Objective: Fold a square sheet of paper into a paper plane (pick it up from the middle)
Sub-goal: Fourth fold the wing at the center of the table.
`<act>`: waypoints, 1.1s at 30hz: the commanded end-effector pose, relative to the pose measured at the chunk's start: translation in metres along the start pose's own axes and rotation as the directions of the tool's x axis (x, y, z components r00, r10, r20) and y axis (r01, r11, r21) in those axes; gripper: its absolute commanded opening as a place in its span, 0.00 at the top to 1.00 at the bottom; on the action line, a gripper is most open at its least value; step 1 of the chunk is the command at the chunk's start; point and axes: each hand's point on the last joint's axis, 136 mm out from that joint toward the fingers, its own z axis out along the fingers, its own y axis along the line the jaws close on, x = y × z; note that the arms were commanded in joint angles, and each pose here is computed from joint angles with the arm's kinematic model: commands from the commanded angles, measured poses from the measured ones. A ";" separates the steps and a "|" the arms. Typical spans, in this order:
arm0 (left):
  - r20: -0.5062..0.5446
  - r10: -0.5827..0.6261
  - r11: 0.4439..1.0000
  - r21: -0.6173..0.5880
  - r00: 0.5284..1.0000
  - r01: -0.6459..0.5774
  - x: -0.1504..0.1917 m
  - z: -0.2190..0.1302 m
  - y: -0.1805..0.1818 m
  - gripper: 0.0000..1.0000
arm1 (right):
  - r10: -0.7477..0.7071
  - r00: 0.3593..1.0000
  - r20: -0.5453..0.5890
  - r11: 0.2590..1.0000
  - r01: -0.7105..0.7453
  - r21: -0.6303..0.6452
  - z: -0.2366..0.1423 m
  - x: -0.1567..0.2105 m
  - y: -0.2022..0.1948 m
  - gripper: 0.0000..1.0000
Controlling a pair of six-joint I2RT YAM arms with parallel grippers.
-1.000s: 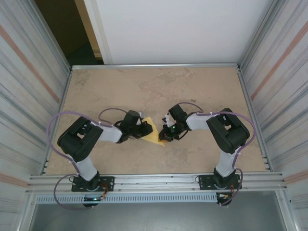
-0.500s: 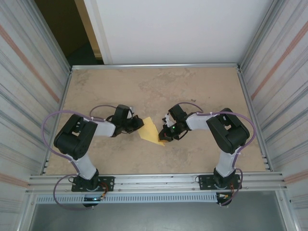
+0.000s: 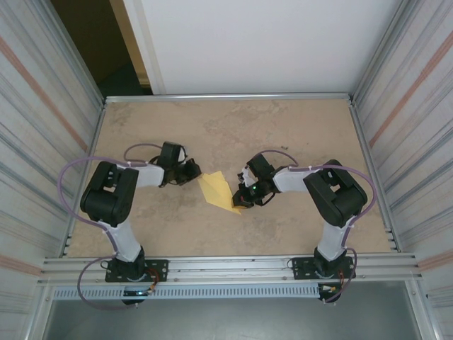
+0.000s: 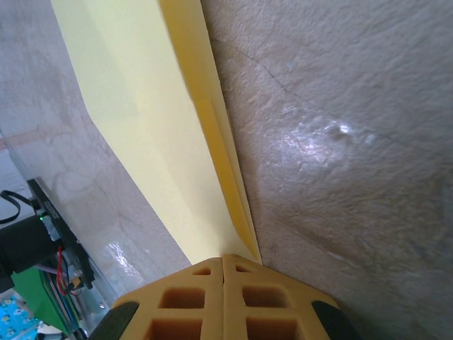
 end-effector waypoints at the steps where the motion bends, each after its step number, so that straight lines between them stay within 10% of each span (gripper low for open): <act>1: 0.074 0.067 0.993 -0.098 0.995 -0.060 -0.029 -0.022 0.006 0.90 | 0.186 0.982 -0.042 0.951 -0.170 0.257 0.007 0.036 -0.068 0.94; 6: 0.101 0.098 0.995 0.015 0.990 -0.100 -0.032 -0.050 -0.033 0.88 | 0.145 0.989 -0.008 0.974 -0.141 0.180 0.005 0.020 -0.045 0.94; 16: -0.086 0.156 0.977 0.160 0.984 -0.141 0.067 -0.013 -0.093 0.89 | 0.118 0.993 -0.013 0.984 -0.115 0.137 0.008 0.010 -0.033 0.94; 33: -0.214 -0.037 0.979 -0.205 0.976 -0.008 0.097 0.027 0.000 0.93 | 0.058 0.993 -0.107 0.990 -0.043 0.137 -0.002 0.050 -0.044 0.94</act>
